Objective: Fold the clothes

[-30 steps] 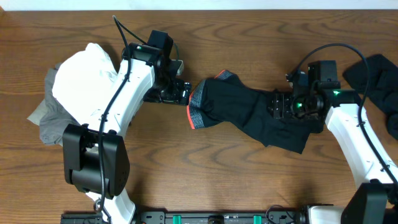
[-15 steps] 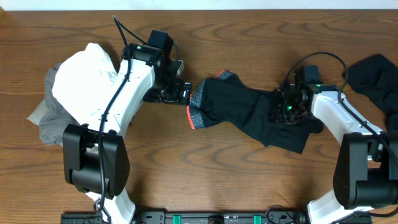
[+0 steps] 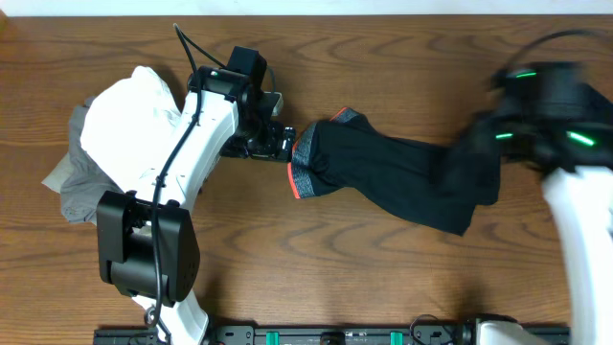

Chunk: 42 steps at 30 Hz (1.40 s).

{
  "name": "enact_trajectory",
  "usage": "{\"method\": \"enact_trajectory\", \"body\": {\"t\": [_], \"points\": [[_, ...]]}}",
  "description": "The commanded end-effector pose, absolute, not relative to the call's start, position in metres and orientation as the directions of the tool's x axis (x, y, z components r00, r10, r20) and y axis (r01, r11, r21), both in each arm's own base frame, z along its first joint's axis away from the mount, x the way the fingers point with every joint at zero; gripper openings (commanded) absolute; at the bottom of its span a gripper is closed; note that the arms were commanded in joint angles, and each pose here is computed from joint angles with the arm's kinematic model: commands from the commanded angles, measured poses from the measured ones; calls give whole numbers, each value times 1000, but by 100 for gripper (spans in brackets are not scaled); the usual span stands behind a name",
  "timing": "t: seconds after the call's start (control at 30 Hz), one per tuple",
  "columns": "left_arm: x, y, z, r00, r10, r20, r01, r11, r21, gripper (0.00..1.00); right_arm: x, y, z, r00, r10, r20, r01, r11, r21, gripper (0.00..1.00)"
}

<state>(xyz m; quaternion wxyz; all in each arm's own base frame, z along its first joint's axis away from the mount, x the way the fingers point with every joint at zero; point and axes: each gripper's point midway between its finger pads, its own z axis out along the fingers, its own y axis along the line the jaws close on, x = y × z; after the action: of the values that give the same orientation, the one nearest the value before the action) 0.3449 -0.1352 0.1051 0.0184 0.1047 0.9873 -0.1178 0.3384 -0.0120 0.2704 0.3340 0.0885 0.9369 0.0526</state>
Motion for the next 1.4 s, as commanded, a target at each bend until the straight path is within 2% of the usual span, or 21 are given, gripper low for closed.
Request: {"method": "enact_trajectory", "body": {"t": [0.0, 0.13, 0.2, 0.27, 0.3, 0.37, 0.47, 0.57, 0.63, 0.77, 0.93, 1.17, 1.27, 1.37], "points": [[344, -133, 102, -977, 207, -56, 214, 952, -219, 94, 305, -96, 329, -602, 283, -747, 439, 898, -14, 1], [344, -133, 102, -977, 207, -55, 214, 952, -219, 94, 270, -145, 348, -496, 376, -782, 613, 790, -9, 3], [344, -133, 102, -977, 207, -54, 214, 952, -219, 94, 246, -173, 344, -427, 467, -774, 751, 660, -16, 4], [343, -133, 102, -977, 207, -51, 213, 952, -219, 94, 229, -191, 340, -344, 542, -766, 838, 545, 10, 24], [343, -132, 102, -977, 207, -49, 213, 952, -219, 95, 230, -192, 337, -321, 573, -754, 845, 533, 45, 27], [342, -132, 102, -977, 207, -47, 213, 952, -219, 97, 250, -175, 330, -351, 610, -710, 773, 617, 147, 33], [343, -132, 102, -977, 207, -48, 213, 952, -219, 98, 285, -134, 321, -491, 575, -654, 563, 783, 265, 45], [345, -134, 103, -976, 208, -60, 216, 950, -223, 98, 303, -109, 307, -602, 515, -610, 419, 854, 308, 50], [352, -139, 104, -971, 217, -96, 235, 942, -241, 98, 311, -98, 294, -664, 484, -570, 366, 875, 317, 50], [371, -167, 115, -918, 314, -241, 382, 860, -337, 98, 319, -85, 268, -743, 466, -481, 335, 881, 335, 50], [399, -192, 123, -856, 339, -390, 471, 823, -317, 98, 334, -56, 254, -816, 373, -441, 194, 896, 400, 51], [420, -231, 87, -811, 386, -439, 539, 785, -305, 100, 337, -40, 250, -839, 336, -428, 156, 902, 402, 50], [422, -243, 63, -808, 404, -428, 551, 776, -308, 90, 335, -38, 249, -845, 333, -418, 156, 902, 404, 50], [426, -248, 52, -803, 412, -431, 558, 774, -299, 74, 331, -38, 247, -852, 335, -401, 167, 902, 399, 50]]}}
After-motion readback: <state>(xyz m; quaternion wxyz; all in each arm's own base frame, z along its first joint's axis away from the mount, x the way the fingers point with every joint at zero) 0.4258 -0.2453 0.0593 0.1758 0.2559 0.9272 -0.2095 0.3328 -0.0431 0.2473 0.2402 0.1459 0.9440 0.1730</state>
